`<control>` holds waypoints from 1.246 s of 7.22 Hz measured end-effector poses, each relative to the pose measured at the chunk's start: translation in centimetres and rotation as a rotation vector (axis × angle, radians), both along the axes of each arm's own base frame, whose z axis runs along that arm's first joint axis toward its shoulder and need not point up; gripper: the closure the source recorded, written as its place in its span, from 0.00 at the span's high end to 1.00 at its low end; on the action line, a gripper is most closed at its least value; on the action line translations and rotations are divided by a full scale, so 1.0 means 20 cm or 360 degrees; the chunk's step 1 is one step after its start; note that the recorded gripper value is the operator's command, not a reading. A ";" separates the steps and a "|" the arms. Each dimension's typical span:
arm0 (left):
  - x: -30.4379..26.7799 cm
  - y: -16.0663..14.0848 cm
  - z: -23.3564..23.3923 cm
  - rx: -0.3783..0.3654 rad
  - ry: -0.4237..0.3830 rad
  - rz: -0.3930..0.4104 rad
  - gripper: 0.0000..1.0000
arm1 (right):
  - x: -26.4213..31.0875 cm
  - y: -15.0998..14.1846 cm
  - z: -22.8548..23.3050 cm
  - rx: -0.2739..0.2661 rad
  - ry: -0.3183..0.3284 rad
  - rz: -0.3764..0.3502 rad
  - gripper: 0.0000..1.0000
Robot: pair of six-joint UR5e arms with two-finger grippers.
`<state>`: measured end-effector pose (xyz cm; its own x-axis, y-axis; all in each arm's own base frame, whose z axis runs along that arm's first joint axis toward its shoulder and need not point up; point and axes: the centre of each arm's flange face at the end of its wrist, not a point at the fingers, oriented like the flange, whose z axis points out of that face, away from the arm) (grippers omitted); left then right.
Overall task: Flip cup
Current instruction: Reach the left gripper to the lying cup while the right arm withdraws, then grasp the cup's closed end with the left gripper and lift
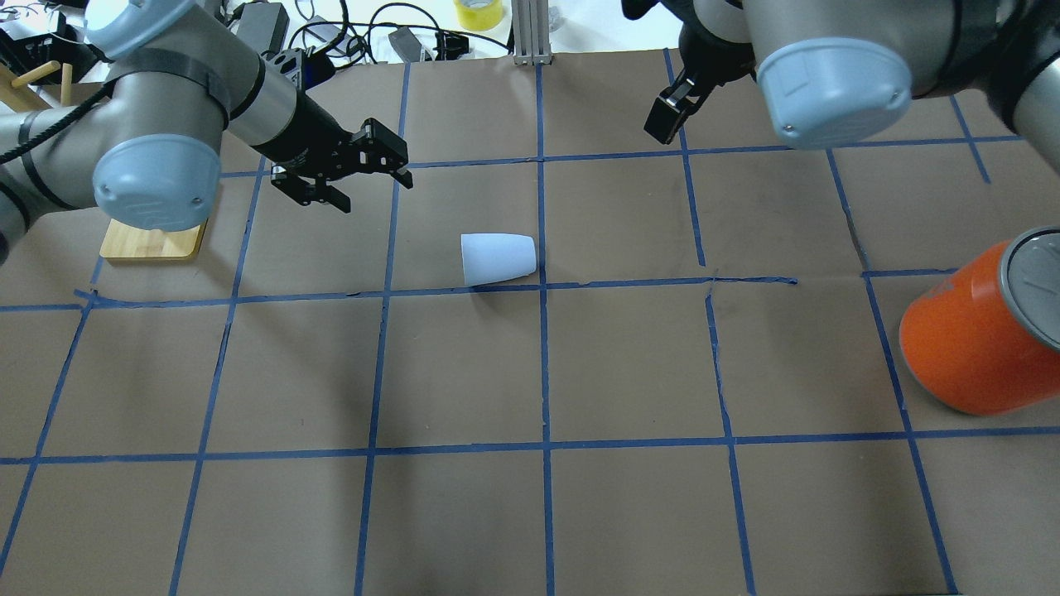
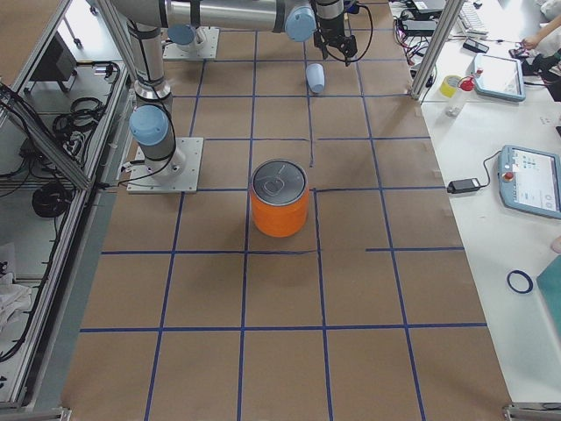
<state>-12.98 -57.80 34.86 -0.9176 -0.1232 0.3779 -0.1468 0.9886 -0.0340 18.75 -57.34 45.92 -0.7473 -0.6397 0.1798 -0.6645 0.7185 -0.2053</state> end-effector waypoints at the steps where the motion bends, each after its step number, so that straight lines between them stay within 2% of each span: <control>1: -0.02 -0.04 -0.10 0.0027 0.0047 0.0013 1.00 | -0.05 0.03 0.04 0.0022 -0.0014 -0.0106 1.00; 4: -0.13 -0.08 -0.44 0.0117 0.0178 0.0003 1.00 | -0.19 0.16 0.18 0.0118 -0.0065 -0.0428 1.00; 5: -0.18 -0.09 -0.50 0.0133 0.0208 0.0015 1.00 | -0.20 0.21 0.24 0.0137 -0.0090 -0.0534 1.00; 7: -0.30 -0.10 -0.61 0.0139 0.0223 -0.0007 1.00 | -0.21 0.28 0.32 0.0137 -0.0165 -0.0824 1.00; 8: -0.32 -0.10 -0.65 0.0148 0.0225 -0.0009 0.86 | -0.21 0.29 0.34 0.0131 -0.0196 -0.0947 1.00; 9: -0.33 -0.11 -0.69 0.0159 0.0226 -0.0010 0.82 | -0.21 0.30 0.36 0.0125 -0.0216 -0.1016 1.00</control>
